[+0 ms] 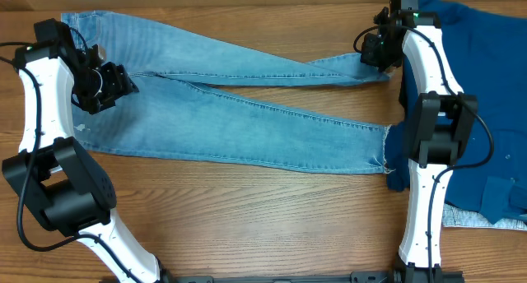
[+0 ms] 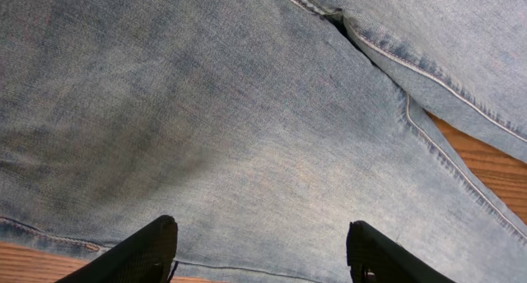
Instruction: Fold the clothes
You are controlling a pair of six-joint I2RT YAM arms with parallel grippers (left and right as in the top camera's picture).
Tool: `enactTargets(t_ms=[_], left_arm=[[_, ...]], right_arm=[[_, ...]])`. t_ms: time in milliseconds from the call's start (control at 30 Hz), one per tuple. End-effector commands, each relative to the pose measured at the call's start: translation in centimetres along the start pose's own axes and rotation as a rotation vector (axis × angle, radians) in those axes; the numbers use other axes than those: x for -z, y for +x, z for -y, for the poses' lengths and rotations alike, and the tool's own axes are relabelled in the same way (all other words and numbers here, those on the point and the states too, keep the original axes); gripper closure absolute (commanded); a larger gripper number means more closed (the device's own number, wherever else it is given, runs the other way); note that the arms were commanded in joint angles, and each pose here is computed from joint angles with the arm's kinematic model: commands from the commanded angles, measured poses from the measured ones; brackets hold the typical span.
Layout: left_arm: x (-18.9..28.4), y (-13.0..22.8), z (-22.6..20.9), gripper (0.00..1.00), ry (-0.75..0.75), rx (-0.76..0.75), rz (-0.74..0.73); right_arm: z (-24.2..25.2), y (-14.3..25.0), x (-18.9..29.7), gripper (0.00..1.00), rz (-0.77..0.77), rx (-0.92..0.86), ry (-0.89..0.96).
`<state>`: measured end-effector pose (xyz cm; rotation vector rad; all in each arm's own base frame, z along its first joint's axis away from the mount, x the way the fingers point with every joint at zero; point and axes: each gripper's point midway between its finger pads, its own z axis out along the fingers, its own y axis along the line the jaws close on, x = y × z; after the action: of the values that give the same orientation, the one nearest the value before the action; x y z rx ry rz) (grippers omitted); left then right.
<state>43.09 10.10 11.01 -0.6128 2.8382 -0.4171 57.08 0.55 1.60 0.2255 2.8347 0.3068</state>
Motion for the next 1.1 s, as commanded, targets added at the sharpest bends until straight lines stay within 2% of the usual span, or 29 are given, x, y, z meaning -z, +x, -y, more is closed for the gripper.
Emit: enactTargets(t_ms=[0,100,233,267,333,467,567,633,767,900,967,1067], left_arm=[[-0.2,0.1,-0.1,0.31,-0.005,-0.015,-0.005],[-0.2,0.1,-0.1,0.31,-0.005,-0.016,-0.005],[-0.2,0.1,0.0,0.31,-0.005,-0.016,-0.003],[-0.2,0.1,-0.1,0.31,-0.005,-0.016,-0.005],[-0.2,0.1,-0.1,0.31,-0.005,-0.015,-0.006],[-0.2,0.1,-0.1,0.31,-0.005,-0.015,-0.006],[-0.2,0.1,-0.1,0.30,-0.005,-0.015,-0.005],[-0.2,0.1,-0.1,0.30,-0.005,-0.015,-0.005],[-0.2,0.1,-0.1,0.27,-0.006,-0.018,-0.005],[-0.2,0.2,-0.9,0.25,-0.054,-0.046,-0.006],[0.1,0.4,-1.6,0.28,-0.085,-0.035,-0.015],[1.2,0.4,-2.4,0.30,-0.089,-0.013,0.000]], right_arm=[[1.5,-6.0,8.1,0.96,0.245,-0.030,0.154],[2.3,-9.2,14.8,0.96,0.417,-0.087,0.211],[4.0,-9.8,16.2,0.96,0.450,-0.129,0.219],[4.6,-9.7,15.9,0.91,0.444,-0.146,0.228],[6.3,-9.4,15.7,0.87,0.437,-0.177,0.272],[9.5,-8.8,16.3,0.65,0.430,-0.244,0.332],[10.4,-8.3,16.3,0.62,0.408,-0.258,0.334],[9.8,-7.9,15.9,0.61,0.380,-0.251,0.296],[7.0,-5.4,14.5,0.51,0.246,-0.155,0.169],[6.6,-0.4,13.7,0.46,0.035,-0.160,0.171],[6.5,1.8,13.9,0.45,-0.051,-0.173,0.177],[6.4,3.5,15.3,0.44,-0.102,-0.184,0.182]])
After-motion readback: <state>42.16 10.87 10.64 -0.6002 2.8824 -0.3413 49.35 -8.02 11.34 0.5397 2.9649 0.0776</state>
